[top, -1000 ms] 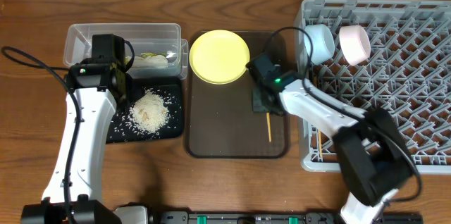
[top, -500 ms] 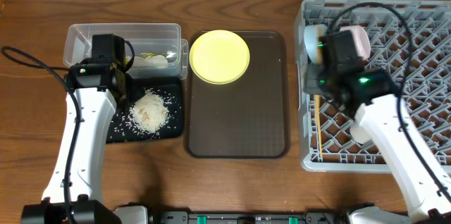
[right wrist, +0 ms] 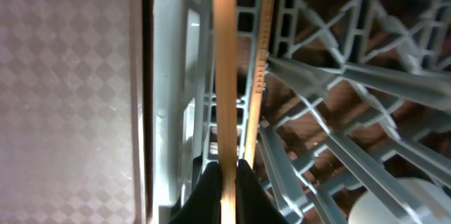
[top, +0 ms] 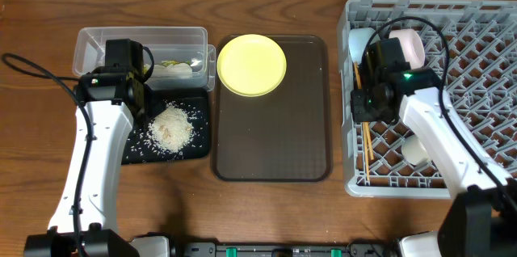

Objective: Sort waste into correct bins and load items into the dishwasher rack
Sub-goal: 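Place the second chopstick upright along the rack's left edge, then reach the right gripper to the yellow plate and grip its rim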

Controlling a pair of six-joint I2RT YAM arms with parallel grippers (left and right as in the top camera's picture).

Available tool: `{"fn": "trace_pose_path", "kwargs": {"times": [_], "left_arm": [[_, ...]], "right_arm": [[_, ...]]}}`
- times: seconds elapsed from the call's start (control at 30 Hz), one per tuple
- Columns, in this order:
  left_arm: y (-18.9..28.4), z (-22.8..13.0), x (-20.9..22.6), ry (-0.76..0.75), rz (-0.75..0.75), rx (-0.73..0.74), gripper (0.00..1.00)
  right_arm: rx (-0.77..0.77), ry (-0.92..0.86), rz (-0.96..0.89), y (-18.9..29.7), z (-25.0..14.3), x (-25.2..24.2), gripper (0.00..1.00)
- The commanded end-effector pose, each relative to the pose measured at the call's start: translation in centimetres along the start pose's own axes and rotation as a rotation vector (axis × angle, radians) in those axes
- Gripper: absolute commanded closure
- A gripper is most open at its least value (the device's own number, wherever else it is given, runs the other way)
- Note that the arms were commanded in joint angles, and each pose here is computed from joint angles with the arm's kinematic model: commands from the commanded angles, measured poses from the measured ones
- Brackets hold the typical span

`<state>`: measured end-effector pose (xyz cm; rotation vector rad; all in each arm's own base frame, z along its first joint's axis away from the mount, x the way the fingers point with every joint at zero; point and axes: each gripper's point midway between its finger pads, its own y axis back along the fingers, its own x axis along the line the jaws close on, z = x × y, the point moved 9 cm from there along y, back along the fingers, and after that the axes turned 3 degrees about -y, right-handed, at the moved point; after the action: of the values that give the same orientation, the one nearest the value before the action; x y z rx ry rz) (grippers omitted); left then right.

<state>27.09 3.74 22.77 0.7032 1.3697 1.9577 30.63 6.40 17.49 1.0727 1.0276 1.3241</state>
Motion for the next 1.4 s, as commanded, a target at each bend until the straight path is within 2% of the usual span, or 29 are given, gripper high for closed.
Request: {"fn": "trace_pose_path", "kwargs": {"times": [0.0, 0.17, 0.4, 0.57, 0.67, 0.83, 1.07, 1.37], "left_arm": [[0.3, 0.2, 0.1, 0.000, -0.001, -0.011, 0.29], [0.3, 0.2, 0.1, 0.000, -0.001, -0.011, 0.29], [0.3, 0.2, 0.1, 0.000, -0.001, -0.011, 0.29], [0.3, 0.2, 0.1, 0.000, -0.001, -0.011, 0.28], [0.3, 0.2, 0.1, 0.000, -0.001, -0.011, 0.29], [0.3, 0.2, 0.1, 0.000, -0.001, -0.011, 0.29], [0.3, 0.2, 0.1, 0.000, -0.001, -0.011, 0.29], [0.3, 0.2, 0.1, 0.000, -0.001, -0.011, 0.28]], "right_arm": [[0.023, 0.024, 0.015, -0.7, -0.2, 0.3, 0.87], [0.016, 0.024, 0.017, -0.6, -0.1, 0.3, 0.80], [-0.038, 0.024, 0.028, 0.8, 0.6, 0.4, 0.80], [-0.264, 0.033, 0.090, 5.2, 3.3, 1.3, 0.77], [-0.419, 0.065, 0.189, 7.0, 5.0, 2.9, 0.60], [-0.551, 0.154, 0.373, 7.8, 6.7, 6.8, 0.54], [-0.544, 0.205, 0.421, 3.5, 7.7, 11.9, 0.53], [-0.474, 0.150, 0.281, -5.6, 8.4, 15.2, 0.53]]}}
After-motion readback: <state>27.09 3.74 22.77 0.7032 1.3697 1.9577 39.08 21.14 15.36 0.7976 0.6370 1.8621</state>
